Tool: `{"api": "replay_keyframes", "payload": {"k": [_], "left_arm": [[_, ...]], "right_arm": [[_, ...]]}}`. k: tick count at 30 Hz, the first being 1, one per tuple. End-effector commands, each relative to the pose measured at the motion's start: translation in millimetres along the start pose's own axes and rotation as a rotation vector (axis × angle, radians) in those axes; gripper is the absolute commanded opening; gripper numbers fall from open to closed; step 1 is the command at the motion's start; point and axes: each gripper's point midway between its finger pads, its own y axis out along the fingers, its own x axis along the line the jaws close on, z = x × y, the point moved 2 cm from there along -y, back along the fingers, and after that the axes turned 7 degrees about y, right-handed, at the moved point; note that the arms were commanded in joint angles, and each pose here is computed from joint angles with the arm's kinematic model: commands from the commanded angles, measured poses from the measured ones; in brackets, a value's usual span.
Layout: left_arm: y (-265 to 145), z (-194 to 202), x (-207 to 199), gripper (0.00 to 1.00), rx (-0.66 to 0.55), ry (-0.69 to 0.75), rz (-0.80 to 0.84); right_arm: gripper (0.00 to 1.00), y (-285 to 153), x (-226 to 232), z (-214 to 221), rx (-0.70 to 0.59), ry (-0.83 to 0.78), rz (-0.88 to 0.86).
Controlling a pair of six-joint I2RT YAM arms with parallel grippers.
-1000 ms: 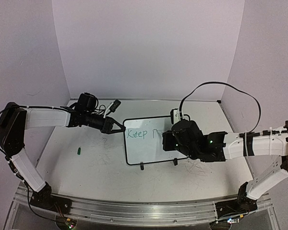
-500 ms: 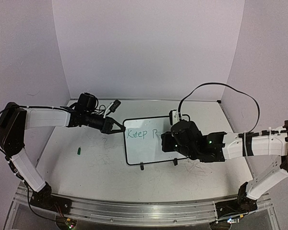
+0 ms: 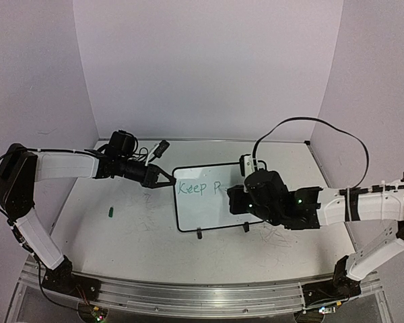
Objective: Write a sentence on the whiteboard
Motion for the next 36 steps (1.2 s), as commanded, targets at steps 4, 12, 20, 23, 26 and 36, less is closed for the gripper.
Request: {"api": "replay_keyframes", "payload": {"k": [4, 12, 20, 23, 26, 36], "left_arm": [[-6.9, -11.4, -12.4, 0.00, -0.016, 0.025, 0.016], [-7.5, -12.4, -12.9, 0.00, -0.018, 0.028, 0.014], [-7.3, -12.4, -14.1, 0.00, -0.018, 0.028, 0.022], [-7.3, -12.2, -14.3, 0.00, -0.017, 0.028, 0.021], [-7.8, -13.0, -14.5, 0.00, -0.020, 0.030, 0.019], [-6.7, -12.3, -13.9, 0.00, -0.017, 0.027, 0.023]], "right_arm": [[0.00, -7.7, -4.6, -26.5, -0.084, 0.029, 0.004], [0.00, -1.2, 0.5, -26.4, -0.080, 0.012, -0.005], [0.00, 0.8, 1.2, -28.4, -0.087, 0.012, 0.003], [0.00, 3.7, 2.2, -28.3, -0.085, 0.005, 0.006], [0.00, 5.7, 1.1, -27.4, -0.083, 0.007, 0.013], [0.00, 3.7, -2.3, -30.5, -0.097, 0.004, 0.029]]}}
